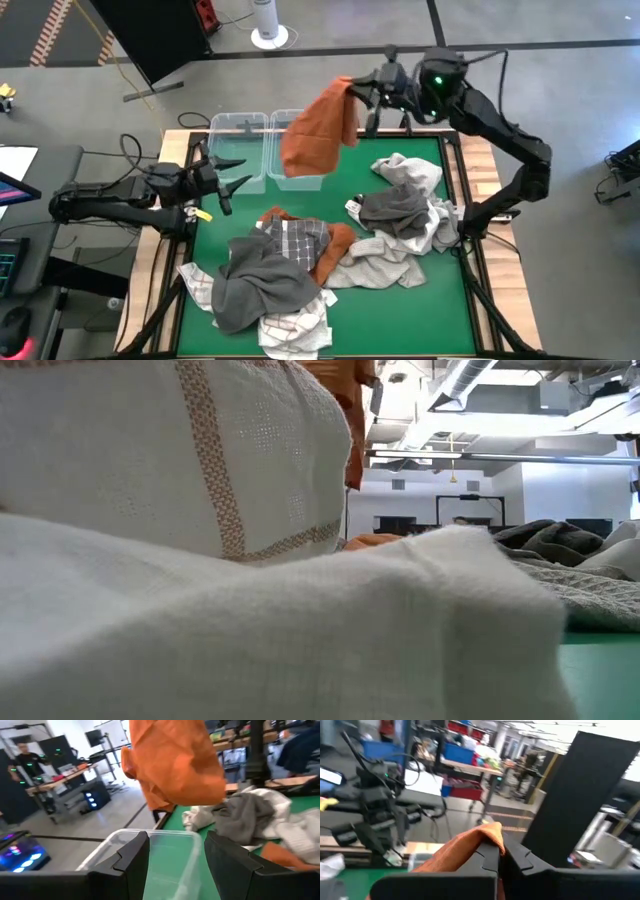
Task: Sort towels by color in basket
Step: Put the orange towel into the right transparent bin
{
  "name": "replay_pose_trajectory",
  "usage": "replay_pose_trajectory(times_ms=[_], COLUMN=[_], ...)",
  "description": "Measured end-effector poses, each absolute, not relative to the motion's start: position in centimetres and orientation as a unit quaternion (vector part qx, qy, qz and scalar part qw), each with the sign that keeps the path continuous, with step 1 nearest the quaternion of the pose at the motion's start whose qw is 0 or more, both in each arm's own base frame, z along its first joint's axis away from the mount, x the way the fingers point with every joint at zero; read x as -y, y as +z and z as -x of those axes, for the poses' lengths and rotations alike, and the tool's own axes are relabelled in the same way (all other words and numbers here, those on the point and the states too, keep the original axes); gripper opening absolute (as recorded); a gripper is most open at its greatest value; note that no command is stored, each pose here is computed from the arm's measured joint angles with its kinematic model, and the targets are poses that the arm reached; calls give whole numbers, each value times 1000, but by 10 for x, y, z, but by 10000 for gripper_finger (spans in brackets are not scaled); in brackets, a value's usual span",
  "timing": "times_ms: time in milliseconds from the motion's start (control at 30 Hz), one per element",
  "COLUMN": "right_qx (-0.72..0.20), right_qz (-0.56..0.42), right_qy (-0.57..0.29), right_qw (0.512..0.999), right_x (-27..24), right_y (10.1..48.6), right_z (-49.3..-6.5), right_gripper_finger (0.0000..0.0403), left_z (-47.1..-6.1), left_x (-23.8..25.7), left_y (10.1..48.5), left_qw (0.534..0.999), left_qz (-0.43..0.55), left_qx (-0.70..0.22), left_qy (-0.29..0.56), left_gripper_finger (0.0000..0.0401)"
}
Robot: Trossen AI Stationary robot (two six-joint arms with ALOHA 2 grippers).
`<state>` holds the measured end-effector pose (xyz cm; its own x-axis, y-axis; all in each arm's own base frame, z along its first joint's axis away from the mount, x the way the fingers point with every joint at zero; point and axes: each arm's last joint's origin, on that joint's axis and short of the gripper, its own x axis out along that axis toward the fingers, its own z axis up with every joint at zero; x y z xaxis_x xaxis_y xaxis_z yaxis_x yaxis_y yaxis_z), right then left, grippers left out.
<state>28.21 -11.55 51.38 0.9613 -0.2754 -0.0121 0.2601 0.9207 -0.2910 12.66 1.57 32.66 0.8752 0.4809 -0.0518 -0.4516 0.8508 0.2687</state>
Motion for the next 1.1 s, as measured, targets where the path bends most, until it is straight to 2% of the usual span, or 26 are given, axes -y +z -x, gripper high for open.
replay_pose_trajectory(times_ms=[267, 433, 600, 767, 933, 1100], right_qx=[-32, -15, -15, -83, -159, -198], right_qz=[131, 137, 115, 71, 35, 12], right_qy=[-104, -94, -72, -70, -82, -162], right_qw=[985, 986, 991, 992, 983, 967], right_x=[153, 159, 166, 181, 201, 233], right_y=[507, 516, 509, 477, 451, 432], right_z=[-326, -338, -353, -372, -372, -368], right_gripper_finger=[25, 25, 25, 25, 25, 25], left_z=[-120, -106, -94, -91, -91, -91], left_x=[-21, -20, -19, -19, -19, -19], left_y=[330, 332, 333, 332, 328, 329], left_qw=[954, 956, 959, 960, 960, 960], left_qz=[-129, -113, -88, -77, -74, -73], left_qx=[-49, -32, -16, -19, -34, -31], left_qy=[265, 267, 268, 268, 267, 267], left_gripper_finger=[180, 180, 180, 180, 180, 180])
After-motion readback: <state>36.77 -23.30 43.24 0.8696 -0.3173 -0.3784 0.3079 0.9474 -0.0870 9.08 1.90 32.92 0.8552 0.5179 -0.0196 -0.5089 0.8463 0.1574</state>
